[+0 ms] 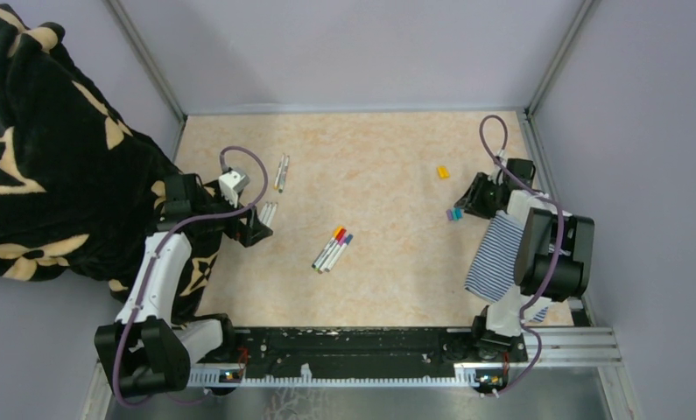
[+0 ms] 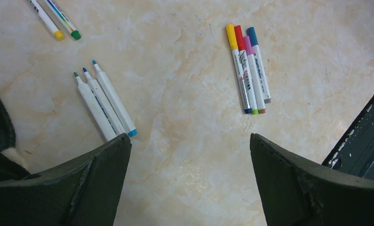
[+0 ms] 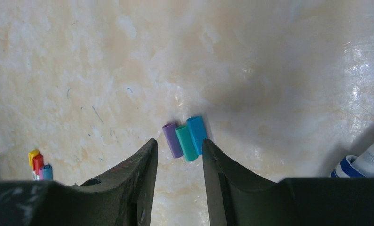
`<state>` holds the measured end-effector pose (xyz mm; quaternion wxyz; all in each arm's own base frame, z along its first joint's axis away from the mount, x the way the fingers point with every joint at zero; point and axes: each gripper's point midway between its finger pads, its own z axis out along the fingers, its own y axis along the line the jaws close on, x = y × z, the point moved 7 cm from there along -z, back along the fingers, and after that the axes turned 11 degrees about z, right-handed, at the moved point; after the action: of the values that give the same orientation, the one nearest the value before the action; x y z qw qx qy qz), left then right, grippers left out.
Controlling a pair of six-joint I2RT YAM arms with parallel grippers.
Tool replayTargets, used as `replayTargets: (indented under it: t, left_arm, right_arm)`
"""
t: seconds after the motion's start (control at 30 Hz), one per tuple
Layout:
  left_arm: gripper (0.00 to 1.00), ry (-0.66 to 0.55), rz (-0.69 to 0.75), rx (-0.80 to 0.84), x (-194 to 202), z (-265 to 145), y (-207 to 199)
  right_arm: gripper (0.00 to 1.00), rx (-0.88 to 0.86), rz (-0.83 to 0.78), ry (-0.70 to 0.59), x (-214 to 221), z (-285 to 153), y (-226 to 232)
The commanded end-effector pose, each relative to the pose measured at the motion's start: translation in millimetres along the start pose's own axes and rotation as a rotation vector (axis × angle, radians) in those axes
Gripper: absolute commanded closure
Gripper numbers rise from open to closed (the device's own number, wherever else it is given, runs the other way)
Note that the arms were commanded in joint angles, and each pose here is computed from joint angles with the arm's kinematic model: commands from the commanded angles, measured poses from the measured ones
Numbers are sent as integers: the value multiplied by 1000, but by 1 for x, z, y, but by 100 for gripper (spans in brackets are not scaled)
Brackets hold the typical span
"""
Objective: Open the pen caps
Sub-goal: Place the pen cap at the center of the board, then pick up the pen from the center of the board.
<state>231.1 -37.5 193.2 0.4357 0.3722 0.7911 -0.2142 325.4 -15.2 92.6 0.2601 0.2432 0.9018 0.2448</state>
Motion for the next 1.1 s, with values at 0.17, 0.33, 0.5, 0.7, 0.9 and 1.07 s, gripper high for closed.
replayTargets:
  t: [0.17,0.33,0.5,0.7,0.9,1.07]
  left_arm:
    - [1,66,-4,48,8,23,-1]
    - [1,164,80,9,11,47,-12]
    - [1,204,133,-7,1,70,-22]
    - [1,259,130,4,-4,99,-26]
    - [1,299,97,45,-4,129,-34]
    - [2,331,101,43,-11,152,-37]
  right_arm:
    - [46,-154,-165,-183,-35,-48,51]
    - [30,-200,-252,-238,-38,-64,69]
    - [19,-241,-378,-281,-37,-76,97]
    - [16,-277,-496,-325,-36,-87,129]
    - [16,-302,-517,-353,-44,-89,147]
    - [16,-322,-498,-378,-41,-83,144]
